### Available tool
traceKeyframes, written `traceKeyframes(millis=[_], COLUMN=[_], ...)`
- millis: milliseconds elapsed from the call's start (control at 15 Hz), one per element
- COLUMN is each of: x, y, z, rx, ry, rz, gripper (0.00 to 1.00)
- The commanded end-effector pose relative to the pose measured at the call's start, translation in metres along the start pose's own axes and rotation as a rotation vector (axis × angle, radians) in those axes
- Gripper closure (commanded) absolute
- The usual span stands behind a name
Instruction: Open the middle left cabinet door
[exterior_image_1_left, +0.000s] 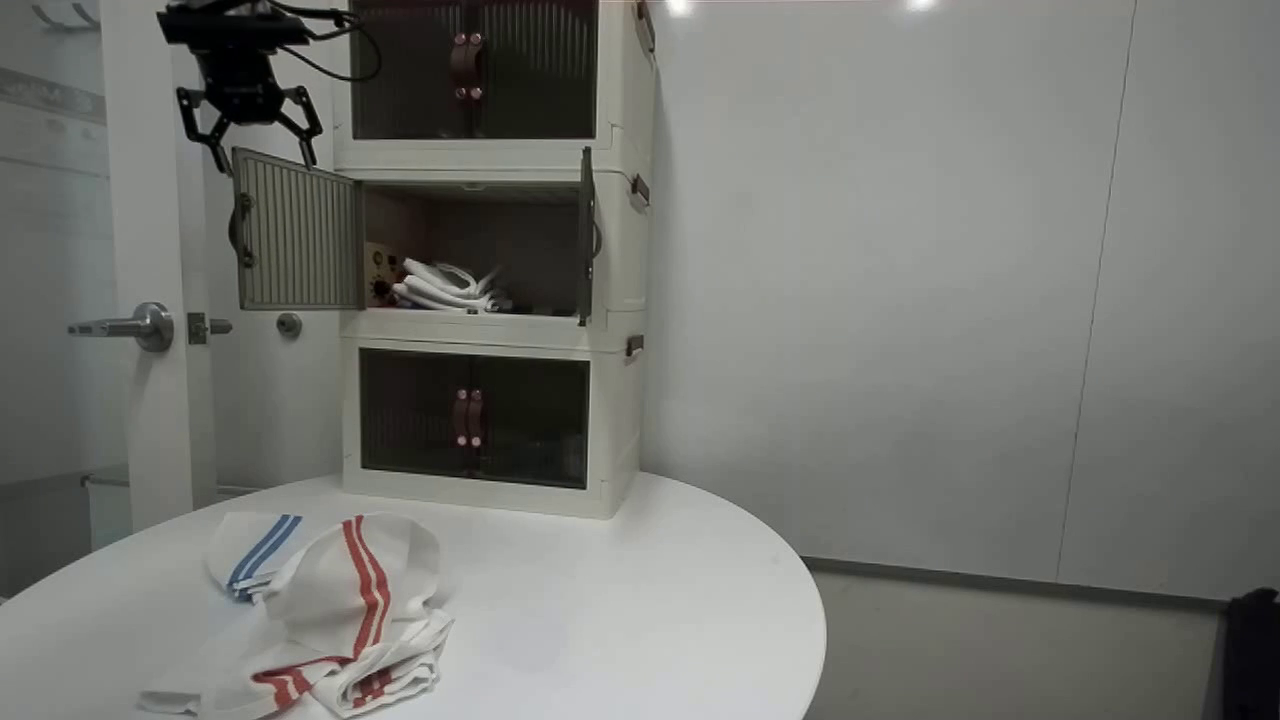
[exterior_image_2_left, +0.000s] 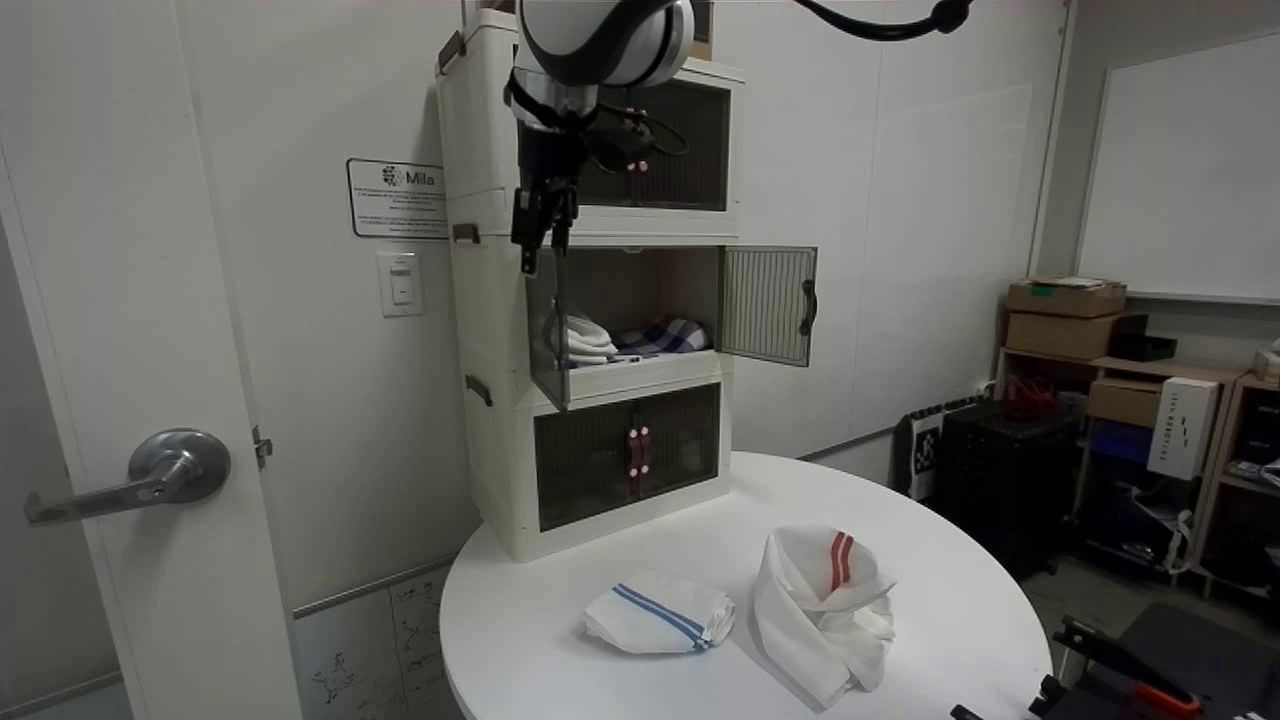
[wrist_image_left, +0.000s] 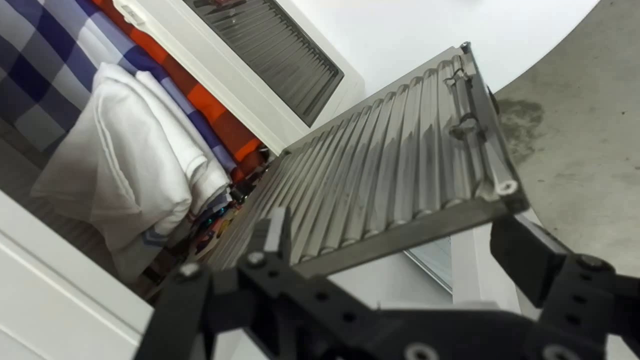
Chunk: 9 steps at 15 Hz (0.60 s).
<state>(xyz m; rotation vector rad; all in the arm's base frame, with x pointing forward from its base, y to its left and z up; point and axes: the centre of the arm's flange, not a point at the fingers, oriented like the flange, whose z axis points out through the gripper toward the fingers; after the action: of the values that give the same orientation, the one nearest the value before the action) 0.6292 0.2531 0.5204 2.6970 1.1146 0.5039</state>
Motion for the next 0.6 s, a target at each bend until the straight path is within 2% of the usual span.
traceKeyframes(millis=[0,267,533], x=[0.000,0.003,-0.002], y=[-0.006,0.008,0.031], z=[-0.018,-0.056,-0.110], rx=[-0.038,-0.058,-0.092], ry=[0.041,0.128,0.237], rz=[0.068,0.135,0.204], gripper=[0.00,0.00,0.00])
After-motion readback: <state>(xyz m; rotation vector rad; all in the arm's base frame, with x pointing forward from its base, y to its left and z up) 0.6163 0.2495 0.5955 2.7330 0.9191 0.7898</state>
